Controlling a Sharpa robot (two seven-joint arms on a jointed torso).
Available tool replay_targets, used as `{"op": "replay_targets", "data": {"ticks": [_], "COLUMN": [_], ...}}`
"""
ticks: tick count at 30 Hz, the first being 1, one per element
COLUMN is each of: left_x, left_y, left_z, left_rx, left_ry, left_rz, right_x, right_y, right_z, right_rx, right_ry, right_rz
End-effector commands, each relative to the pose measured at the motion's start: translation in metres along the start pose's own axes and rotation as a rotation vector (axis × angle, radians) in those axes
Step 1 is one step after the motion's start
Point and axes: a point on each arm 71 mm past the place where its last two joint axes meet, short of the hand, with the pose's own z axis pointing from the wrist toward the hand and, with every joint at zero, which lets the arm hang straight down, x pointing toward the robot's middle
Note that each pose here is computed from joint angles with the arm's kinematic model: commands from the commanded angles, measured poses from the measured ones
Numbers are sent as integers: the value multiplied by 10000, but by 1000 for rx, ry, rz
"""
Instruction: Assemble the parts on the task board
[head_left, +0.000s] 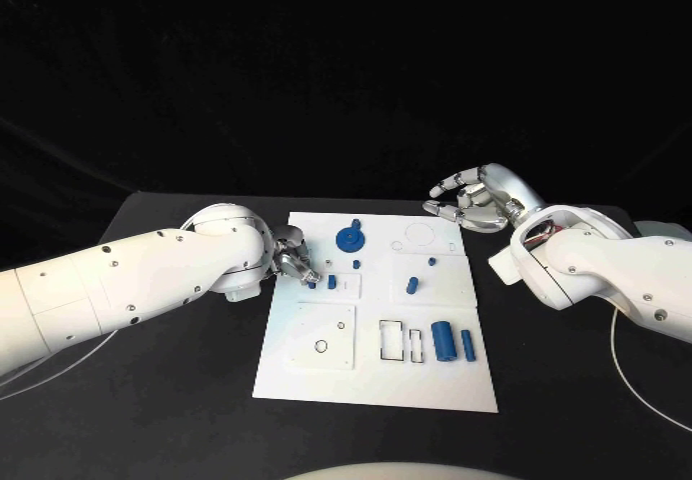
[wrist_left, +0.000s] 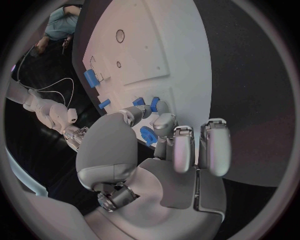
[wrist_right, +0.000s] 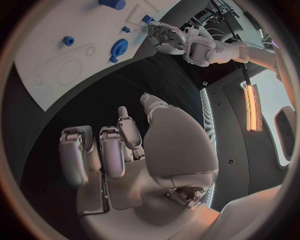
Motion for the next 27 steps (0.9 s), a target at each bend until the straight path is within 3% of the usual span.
{"op": "replay_targets", "data": {"ticks": [1,27], "left_x": [29,-19], "left_y": [-3,-5], "left_z": [7,-24], "left_rx": [0,13], "left_ry": [25,-29], "left_rz": [6,-50], "right_x": [0,-7], "right_y": [10,4], "right_z": [-3,1], "right_rx": [-14,-17], "right_ry": [-2,-12], "right_rz": [-1,-3]}}
